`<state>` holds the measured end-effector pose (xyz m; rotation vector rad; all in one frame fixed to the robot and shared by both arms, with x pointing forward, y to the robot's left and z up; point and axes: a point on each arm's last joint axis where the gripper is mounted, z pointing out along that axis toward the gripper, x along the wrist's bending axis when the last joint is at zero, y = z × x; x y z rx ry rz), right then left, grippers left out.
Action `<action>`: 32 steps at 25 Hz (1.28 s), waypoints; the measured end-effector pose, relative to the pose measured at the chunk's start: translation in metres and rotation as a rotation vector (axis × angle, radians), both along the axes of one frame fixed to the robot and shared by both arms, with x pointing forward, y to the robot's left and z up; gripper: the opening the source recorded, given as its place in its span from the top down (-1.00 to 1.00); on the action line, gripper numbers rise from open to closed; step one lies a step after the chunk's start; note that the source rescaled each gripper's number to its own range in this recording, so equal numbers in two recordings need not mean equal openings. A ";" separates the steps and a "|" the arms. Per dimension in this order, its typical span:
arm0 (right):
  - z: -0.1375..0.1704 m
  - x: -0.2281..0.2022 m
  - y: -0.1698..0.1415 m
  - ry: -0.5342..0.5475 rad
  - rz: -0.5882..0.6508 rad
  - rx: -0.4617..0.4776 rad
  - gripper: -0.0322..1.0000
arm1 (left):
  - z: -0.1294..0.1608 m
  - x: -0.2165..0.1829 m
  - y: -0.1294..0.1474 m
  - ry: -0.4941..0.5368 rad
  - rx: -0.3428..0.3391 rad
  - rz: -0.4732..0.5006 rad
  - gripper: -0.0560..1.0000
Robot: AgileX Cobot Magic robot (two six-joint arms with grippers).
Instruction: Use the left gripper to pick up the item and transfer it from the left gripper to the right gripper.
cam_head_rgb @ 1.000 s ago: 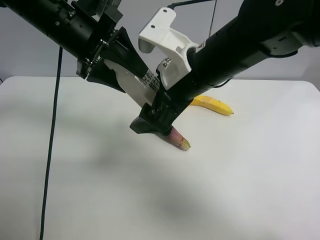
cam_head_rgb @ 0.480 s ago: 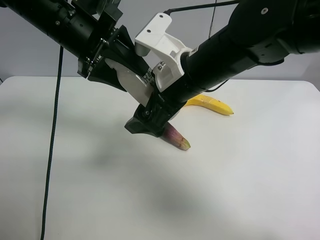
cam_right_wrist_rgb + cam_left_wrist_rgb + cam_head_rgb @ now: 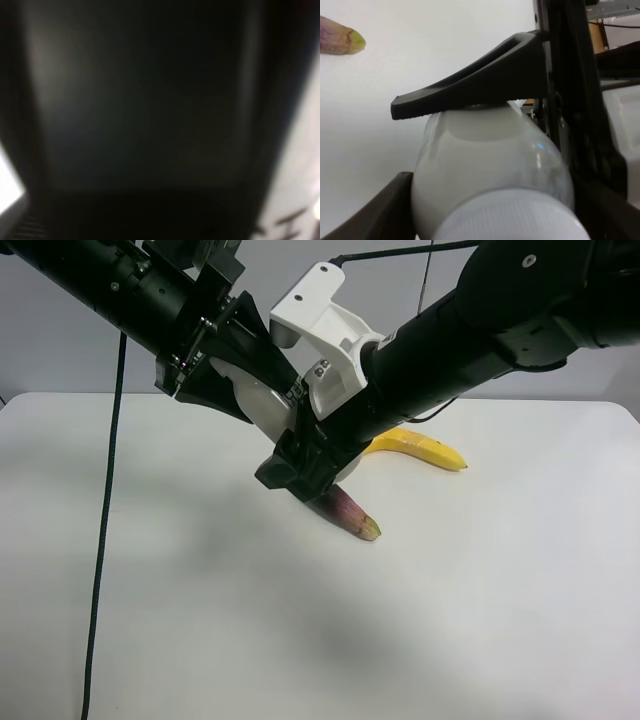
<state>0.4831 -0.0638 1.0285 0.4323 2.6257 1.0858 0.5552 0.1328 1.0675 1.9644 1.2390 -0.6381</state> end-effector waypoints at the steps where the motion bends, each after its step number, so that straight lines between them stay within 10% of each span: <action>1: 0.000 0.000 0.000 -0.004 -0.003 0.001 0.46 | 0.000 0.000 0.000 -0.001 0.002 -0.002 0.81; 4: 0.000 0.001 0.000 -0.015 0.000 -0.001 0.94 | -0.001 -0.001 0.001 0.008 0.008 -0.013 0.81; 19: 0.000 0.001 0.000 -0.025 0.012 -0.008 0.94 | -0.001 -0.002 0.000 0.006 0.009 -0.018 0.79; 24: -0.002 -0.001 0.000 -0.003 0.034 -0.019 0.94 | -0.001 0.001 0.002 -0.007 0.023 -0.001 -0.74; 32: -0.002 -0.001 0.000 -0.003 0.036 -0.020 0.94 | -0.002 0.001 0.003 -0.005 0.038 0.004 -0.96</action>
